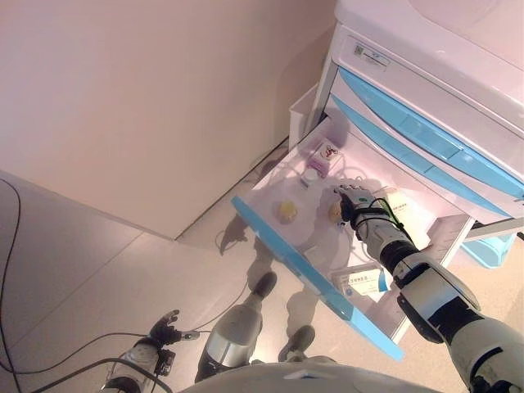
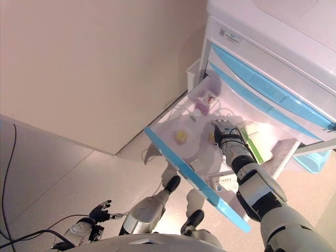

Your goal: Open the drawer and pick up the medicine

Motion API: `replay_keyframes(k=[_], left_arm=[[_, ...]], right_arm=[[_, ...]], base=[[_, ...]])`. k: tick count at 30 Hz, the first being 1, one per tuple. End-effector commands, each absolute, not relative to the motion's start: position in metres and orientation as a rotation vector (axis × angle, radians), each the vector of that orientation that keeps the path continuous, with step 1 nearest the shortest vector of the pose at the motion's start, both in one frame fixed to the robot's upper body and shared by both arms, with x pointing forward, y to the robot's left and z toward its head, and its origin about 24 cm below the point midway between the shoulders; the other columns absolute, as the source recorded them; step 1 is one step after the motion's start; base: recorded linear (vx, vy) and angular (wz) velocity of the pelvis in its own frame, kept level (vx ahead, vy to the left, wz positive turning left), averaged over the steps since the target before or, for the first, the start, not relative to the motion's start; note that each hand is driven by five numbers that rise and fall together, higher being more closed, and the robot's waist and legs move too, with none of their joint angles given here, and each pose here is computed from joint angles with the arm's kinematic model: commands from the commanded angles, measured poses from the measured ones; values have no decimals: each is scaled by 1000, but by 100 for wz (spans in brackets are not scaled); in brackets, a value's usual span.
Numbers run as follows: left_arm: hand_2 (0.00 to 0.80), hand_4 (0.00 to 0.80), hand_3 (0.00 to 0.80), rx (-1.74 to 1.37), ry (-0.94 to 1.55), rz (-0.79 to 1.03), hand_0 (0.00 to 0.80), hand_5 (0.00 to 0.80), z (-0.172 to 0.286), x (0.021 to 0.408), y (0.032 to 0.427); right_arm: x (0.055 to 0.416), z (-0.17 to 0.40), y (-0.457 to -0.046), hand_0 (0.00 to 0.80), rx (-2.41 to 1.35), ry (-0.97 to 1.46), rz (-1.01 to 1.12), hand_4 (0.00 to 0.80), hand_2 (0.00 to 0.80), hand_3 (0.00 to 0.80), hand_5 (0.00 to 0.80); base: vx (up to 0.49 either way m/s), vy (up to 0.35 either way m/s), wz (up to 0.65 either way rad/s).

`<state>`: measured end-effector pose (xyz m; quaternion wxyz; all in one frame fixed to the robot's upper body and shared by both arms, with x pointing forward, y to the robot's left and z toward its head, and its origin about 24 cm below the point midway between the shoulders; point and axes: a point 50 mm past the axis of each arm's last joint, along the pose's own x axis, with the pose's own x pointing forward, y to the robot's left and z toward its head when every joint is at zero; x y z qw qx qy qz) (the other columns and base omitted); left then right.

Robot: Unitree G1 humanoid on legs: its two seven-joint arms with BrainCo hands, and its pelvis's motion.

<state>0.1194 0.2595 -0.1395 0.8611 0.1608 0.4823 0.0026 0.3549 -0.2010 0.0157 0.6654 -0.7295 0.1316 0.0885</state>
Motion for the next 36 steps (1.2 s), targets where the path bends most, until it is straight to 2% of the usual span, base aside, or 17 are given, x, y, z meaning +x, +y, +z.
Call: replay_keyframes(k=[1, 15, 31, 32, 33, 34, 36], left_arm=[[0, 0, 0, 380, 1027, -36, 0, 0, -143, 115, 255], [0, 0, 0, 403, 1029, -42, 0, 0, -141, 118, 258], [0, 0, 0, 421, 1028, -51, 0, 0, -140, 119, 257], [0, 0, 0, 420, 1027, -51, 0, 0, -140, 119, 257], [0, 0, 0, 419, 1027, -50, 0, 0, -140, 120, 257], [0, 0, 0, 419, 1027, -51, 0, 0, -140, 120, 258], [0, 0, 0, 418, 1027, -51, 0, 0, -140, 119, 257]], right_arm=[[354, 21, -214, 0, -1707, 299, 171, 0, 0, 0, 0], [349, 11, -221, 0, -1753, 421, 237, 0, 0, 0, 0], [344, 5, -225, 0, -1786, 438, 277, 0, 0, 0, 0], [344, 5, -226, 44, -1789, 435, 277, 44, 44, 44, 44], [344, 5, -226, 483, -1791, 434, 281, 483, 483, 483, 483], [344, 4, -226, 800, -1796, 427, 281, 800, 800, 800, 800], [343, 4, -226, 800, -1800, 423, 285, 800, 800, 800, 800]], base=[[0, 0, 0], [0, 0, 0], [2, -1, 1], [0, 0, 0], [0, 0, 0], [0, 0, 0], [0, 0, 0]])
